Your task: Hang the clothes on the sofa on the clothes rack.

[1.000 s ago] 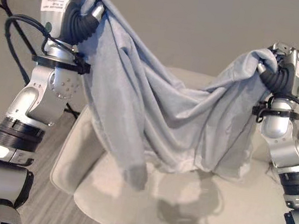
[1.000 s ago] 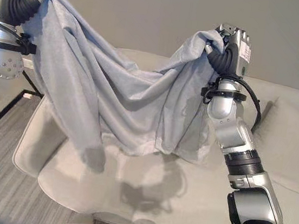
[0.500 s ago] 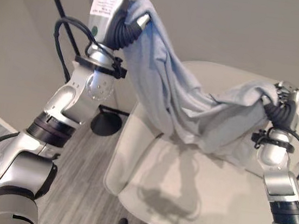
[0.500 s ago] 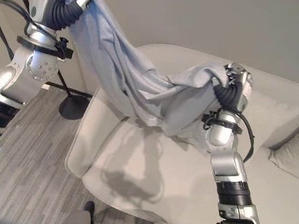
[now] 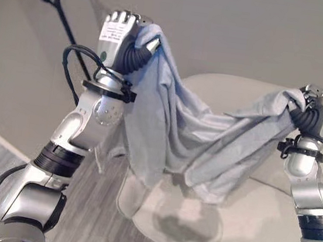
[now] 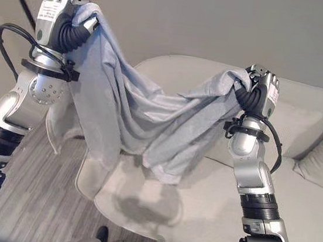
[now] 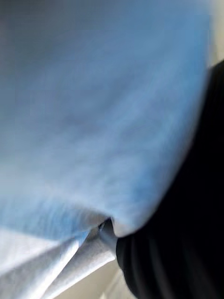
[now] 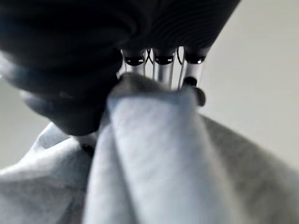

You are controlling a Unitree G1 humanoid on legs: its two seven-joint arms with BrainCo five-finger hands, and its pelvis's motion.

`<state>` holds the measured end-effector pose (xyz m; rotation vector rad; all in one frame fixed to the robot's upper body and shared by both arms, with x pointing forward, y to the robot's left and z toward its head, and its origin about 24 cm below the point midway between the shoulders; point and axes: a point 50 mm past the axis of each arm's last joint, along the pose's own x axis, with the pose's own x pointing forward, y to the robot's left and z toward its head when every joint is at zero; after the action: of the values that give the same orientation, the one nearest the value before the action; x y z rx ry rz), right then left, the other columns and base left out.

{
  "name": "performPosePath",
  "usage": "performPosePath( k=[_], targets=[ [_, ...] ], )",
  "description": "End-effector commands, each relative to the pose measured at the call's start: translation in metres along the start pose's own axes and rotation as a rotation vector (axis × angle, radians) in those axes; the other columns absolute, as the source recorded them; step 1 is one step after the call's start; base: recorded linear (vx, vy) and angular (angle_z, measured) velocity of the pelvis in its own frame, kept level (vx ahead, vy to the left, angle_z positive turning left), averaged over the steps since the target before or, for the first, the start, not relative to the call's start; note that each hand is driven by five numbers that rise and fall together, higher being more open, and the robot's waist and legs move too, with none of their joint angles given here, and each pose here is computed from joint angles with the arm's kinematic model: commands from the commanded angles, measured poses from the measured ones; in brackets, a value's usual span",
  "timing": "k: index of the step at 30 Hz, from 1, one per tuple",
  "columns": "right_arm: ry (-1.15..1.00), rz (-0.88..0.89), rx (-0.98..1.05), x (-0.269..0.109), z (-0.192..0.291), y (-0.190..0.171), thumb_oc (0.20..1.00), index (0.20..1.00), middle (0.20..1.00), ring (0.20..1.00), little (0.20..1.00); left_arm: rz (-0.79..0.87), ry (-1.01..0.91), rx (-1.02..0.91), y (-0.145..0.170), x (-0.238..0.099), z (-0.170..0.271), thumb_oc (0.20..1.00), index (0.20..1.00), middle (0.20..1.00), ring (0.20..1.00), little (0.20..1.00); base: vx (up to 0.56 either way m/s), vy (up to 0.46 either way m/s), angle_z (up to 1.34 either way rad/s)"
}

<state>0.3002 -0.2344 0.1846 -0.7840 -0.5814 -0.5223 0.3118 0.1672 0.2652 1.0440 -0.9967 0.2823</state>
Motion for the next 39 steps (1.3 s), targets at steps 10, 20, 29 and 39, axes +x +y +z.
performPosePath(
  k=[10,20,29,39],
  targets=[
    [-0.174,-0.068,-0.012,0.025,0.024,-0.023,0.2,0.2,0.2,0.2,0.2,0.145,-0.031,-0.003,0.025,0.026,0.001,0.2,0.2,0.2,0.2,0.2,0.03,0.068,0.1],
    [-0.168,-0.09,-0.07,0.026,0.017,-0.035,0.2,0.2,0.2,0.2,0.2,0.173,-0.052,-0.023,0.027,0.035,0.003,0.2,0.2,0.2,0.2,0.2,0.14,0.486,-0.02],
    [-0.033,-0.07,-0.089,-0.001,-0.007,-0.028,0.2,0.2,0.2,0.2,0.2,0.066,-0.064,0.008,0.014,0.018,0.006,0.2,0.2,0.2,0.2,0.2,-0.01,0.617,-0.25],
    [-0.037,-0.035,-0.105,-0.007,-0.01,-0.024,0.2,0.2,0.2,0.2,0.2,0.06,-0.03,-0.031,0.01,0.01,0.006,0.2,0.2,0.2,0.2,0.2,0.04,0.093,0.13]
  ],
)
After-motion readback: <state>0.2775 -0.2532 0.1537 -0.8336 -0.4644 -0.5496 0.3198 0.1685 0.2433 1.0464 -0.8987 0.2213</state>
